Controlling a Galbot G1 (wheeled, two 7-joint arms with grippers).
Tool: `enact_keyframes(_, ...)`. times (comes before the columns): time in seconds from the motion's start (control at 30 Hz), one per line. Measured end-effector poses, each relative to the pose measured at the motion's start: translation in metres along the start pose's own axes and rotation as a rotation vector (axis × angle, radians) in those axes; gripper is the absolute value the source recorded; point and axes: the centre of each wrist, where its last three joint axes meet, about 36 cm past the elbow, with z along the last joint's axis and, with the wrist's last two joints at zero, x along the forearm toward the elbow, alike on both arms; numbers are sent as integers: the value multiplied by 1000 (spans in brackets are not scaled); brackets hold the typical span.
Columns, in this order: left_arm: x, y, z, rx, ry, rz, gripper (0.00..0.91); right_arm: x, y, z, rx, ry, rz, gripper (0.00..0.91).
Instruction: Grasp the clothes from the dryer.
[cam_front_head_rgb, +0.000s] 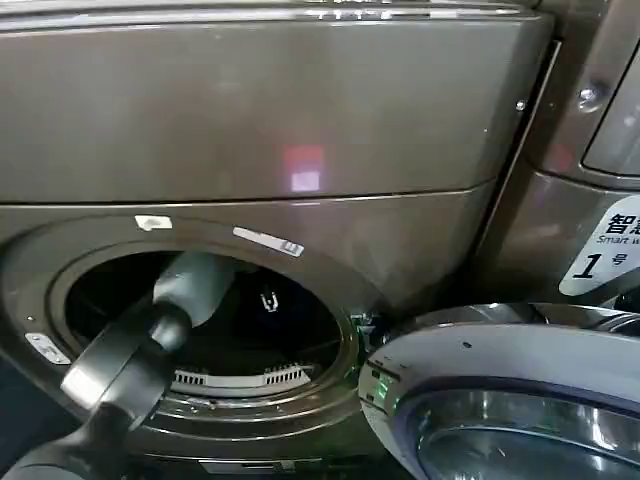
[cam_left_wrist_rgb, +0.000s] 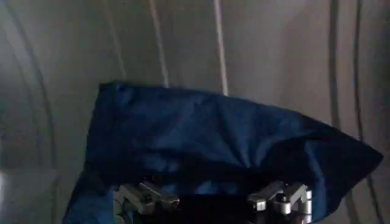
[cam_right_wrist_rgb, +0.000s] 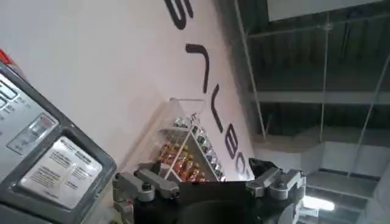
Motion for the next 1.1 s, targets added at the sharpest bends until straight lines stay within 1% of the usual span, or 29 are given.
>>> enact_keyframes(0.03, 1, 0, 1, 2, 0, 2, 23, 0, 0, 0, 0, -1, 0, 907)
enact_keyframes(0.07, 2, 1, 1, 3, 1, 3, 0, 0, 0, 0, 0, -1, -1, 907)
enact_keyframes(0.73, 4, 2, 3, 9, -5, 19, 0, 1, -1, 1, -2, 1, 5, 907)
enact_keyframes(0.93, 1, 0, 5, 29, -35, 8, 0, 1, -2, 1, -3, 2, 9, 907)
enact_keyframes(1.1, -1, -1, 5, 56, -85, -27, 0, 2, -2, 3, -6, 4, 14, 907)
